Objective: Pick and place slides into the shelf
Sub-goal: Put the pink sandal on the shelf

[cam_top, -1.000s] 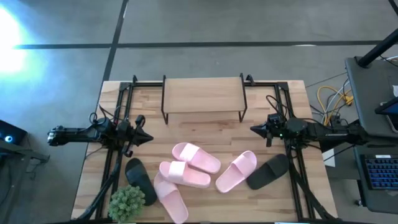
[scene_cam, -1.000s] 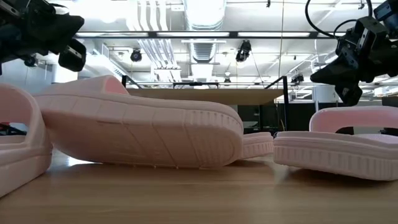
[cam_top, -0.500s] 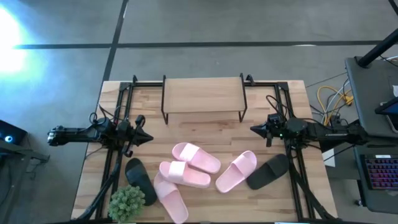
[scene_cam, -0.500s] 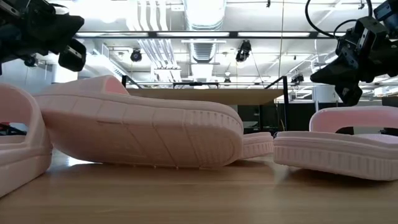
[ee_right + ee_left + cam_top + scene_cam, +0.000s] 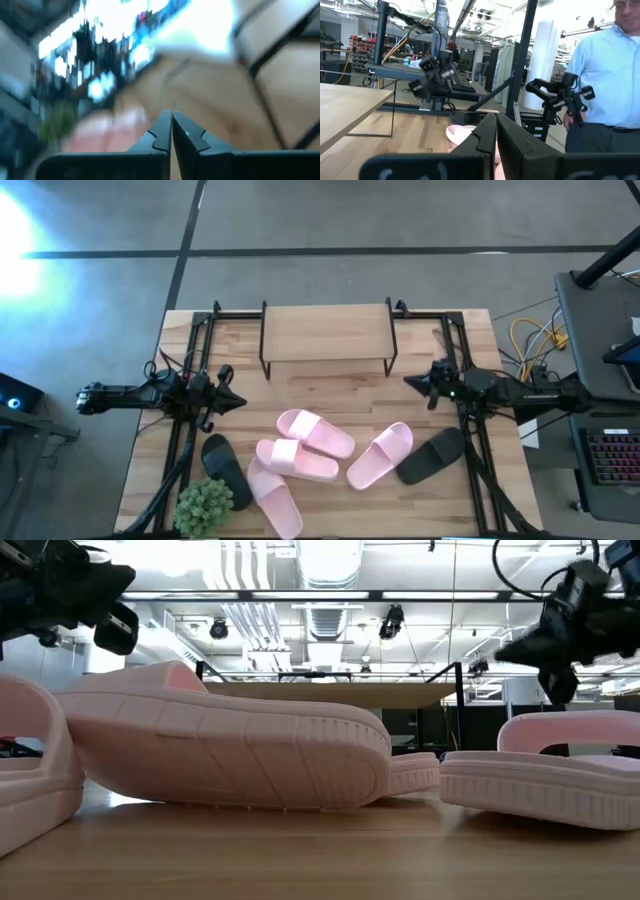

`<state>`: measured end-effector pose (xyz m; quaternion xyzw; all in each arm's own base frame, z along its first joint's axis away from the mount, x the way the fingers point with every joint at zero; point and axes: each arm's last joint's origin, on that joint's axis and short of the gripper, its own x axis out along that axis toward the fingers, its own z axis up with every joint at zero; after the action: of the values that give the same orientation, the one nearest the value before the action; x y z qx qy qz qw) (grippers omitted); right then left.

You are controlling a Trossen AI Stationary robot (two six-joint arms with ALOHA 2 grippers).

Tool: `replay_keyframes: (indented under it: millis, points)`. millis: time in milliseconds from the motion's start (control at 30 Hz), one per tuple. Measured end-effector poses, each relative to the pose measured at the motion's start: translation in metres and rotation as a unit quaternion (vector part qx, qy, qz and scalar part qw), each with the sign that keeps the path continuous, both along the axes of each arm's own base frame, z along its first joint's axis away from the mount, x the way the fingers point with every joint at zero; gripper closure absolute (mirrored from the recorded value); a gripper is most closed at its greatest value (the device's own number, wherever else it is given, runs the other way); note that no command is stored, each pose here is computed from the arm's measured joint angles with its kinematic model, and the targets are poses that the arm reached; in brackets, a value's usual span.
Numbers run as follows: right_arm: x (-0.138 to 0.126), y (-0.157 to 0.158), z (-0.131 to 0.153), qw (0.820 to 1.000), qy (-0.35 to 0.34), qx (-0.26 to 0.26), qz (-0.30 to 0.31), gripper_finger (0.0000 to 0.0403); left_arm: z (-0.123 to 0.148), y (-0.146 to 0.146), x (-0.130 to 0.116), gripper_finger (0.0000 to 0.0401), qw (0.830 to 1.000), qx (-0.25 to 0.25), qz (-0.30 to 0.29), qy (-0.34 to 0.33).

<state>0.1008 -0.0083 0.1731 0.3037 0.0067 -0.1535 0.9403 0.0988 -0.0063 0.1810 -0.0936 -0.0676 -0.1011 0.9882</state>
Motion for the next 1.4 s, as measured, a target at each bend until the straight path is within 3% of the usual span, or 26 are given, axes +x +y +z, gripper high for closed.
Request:
replay_keyframes:
  millis: [167,300,533,633,700,900,1033,1233,1400]
  points:
    - [0.000,-0.002,0.010,0.998,-0.053,0.000,-0.040,0.0394,0.000,0.000,0.000,0.0401,1.000,0.000,0.000,0.000]
    - [0.000,-0.003,0.011,0.998,-0.051,-0.010,-0.047,0.0394,0.000,0.000,0.000,0.0401,1.000,0.000,0.000,0.000]
    - [0.000,-0.003,0.011,0.996,-0.064,0.021,-0.057,0.0394,0.000,0.000,0.000,0.0401,1.000,0.000,0.000,0.000]
    - [-0.001,-0.005,0.016,0.985,-0.119,0.084,-0.094,0.0394,0.000,0.000,0.000,0.0401,1.000,0.000,0.000,0.000]
    - [-0.002,-0.005,0.022,0.979,-0.155,0.096,-0.095,0.0394,0.000,0.000,0.000,0.0401,1.000,0.000,0.000,0.000]
    - [-0.006,0.001,0.056,0.948,-0.310,0.059,0.029,0.0394,0.000,0.000,0.000,0.0401,1.000,0.000,0.000,0.000]
    - [-0.006,0.005,0.069,0.923,-0.371,0.025,0.101,0.0394,0.001,0.000,0.000,0.0401,1.000,0.000,0.002,-0.007]
    - [0.013,0.011,0.093,0.916,-0.351,0.035,0.192,0.0394,0.013,0.001,-0.003,0.0401,0.997,-0.003,0.010,-0.071]
    - [0.044,0.016,0.131,0.912,-0.322,-0.029,0.253,0.0394,0.020,0.001,-0.005,0.0401,0.994,-0.001,0.018,-0.106]
